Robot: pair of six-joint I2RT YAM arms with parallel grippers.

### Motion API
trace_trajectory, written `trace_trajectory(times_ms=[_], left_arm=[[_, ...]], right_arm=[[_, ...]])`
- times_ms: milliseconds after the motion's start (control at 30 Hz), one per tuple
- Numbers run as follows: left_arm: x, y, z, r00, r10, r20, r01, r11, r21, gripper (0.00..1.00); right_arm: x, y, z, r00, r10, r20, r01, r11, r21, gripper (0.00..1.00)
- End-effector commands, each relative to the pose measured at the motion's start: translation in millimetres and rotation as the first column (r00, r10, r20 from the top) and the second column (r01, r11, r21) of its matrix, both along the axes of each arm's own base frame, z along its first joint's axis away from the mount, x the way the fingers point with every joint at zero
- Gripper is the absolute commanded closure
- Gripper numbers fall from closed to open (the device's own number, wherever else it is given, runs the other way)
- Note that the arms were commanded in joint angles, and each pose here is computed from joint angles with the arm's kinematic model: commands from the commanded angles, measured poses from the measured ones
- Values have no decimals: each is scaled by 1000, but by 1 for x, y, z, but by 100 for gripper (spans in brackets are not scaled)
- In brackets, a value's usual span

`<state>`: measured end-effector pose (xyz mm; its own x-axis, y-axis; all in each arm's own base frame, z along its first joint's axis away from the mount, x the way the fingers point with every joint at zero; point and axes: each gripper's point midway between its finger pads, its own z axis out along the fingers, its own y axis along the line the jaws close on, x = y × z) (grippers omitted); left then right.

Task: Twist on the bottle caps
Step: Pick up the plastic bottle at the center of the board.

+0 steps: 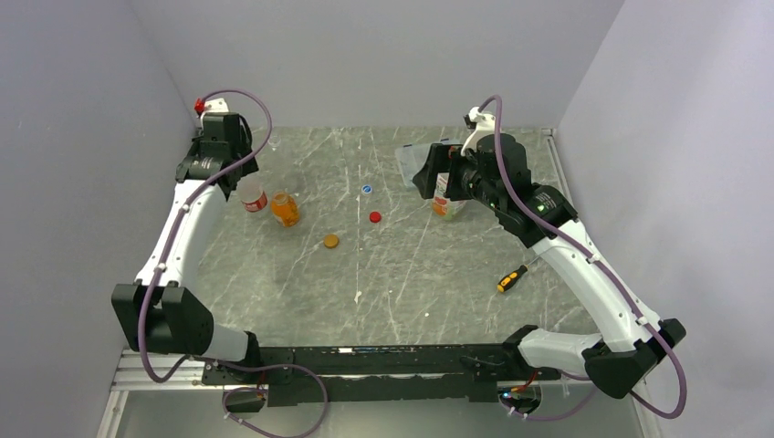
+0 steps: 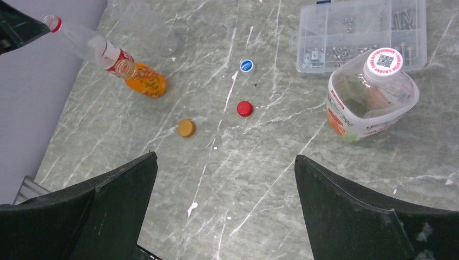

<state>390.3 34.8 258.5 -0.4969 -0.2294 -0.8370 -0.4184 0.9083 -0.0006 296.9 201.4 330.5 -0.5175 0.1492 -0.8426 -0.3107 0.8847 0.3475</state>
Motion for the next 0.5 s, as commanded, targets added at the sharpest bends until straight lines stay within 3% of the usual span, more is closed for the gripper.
trace_trajectory(times_ms=[0,467], left_arm=[[22,6,7,999,7,48,-7,1000,-2,41],[45,8,-2,999,-6,48,6,1000,6,44]], right_arm=[[3,6,14,999,0,45,-2,999,41,0],[3,4,14,999,-3,53,2,1000,29,0]])
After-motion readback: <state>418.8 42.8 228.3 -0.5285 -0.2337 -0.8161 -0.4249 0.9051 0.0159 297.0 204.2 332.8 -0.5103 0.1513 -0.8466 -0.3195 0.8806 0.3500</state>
